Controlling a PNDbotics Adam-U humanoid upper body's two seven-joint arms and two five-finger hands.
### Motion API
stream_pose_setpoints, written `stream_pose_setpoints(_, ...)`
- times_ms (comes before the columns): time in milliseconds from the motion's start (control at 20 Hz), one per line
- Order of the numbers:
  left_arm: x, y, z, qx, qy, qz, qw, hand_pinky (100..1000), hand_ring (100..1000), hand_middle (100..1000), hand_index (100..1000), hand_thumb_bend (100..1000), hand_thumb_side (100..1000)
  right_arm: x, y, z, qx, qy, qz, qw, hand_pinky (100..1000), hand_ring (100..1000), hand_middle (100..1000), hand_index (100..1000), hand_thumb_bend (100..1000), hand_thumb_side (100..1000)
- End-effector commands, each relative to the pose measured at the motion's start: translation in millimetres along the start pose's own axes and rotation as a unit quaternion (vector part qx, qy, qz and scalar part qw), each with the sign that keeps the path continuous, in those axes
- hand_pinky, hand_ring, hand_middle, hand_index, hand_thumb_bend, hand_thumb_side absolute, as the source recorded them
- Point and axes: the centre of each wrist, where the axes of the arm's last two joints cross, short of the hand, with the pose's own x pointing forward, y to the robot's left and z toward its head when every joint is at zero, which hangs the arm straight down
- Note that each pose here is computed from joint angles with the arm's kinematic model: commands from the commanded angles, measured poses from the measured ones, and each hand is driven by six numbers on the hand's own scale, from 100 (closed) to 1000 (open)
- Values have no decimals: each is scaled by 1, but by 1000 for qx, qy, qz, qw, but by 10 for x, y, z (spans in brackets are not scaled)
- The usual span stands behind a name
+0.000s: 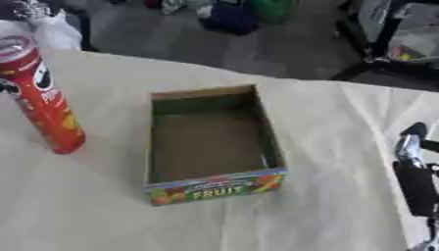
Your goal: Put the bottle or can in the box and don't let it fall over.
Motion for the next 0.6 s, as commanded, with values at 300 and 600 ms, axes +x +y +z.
stream_pose_setpoints(300, 17, 149, -6, 29, 15, -7, 999, 770, 878, 864, 887, 100, 1000, 66, -19, -29, -5, -10, -7, 1000, 375, 693, 898, 948, 100, 695)
stream_pose_setpoints(600, 44, 102, -70, 26, 22, -27, 999, 767, 879, 858, 888, 110, 1000, 71, -5, -21, -6, -9, -12, 1000, 374, 690, 897, 947, 100, 700)
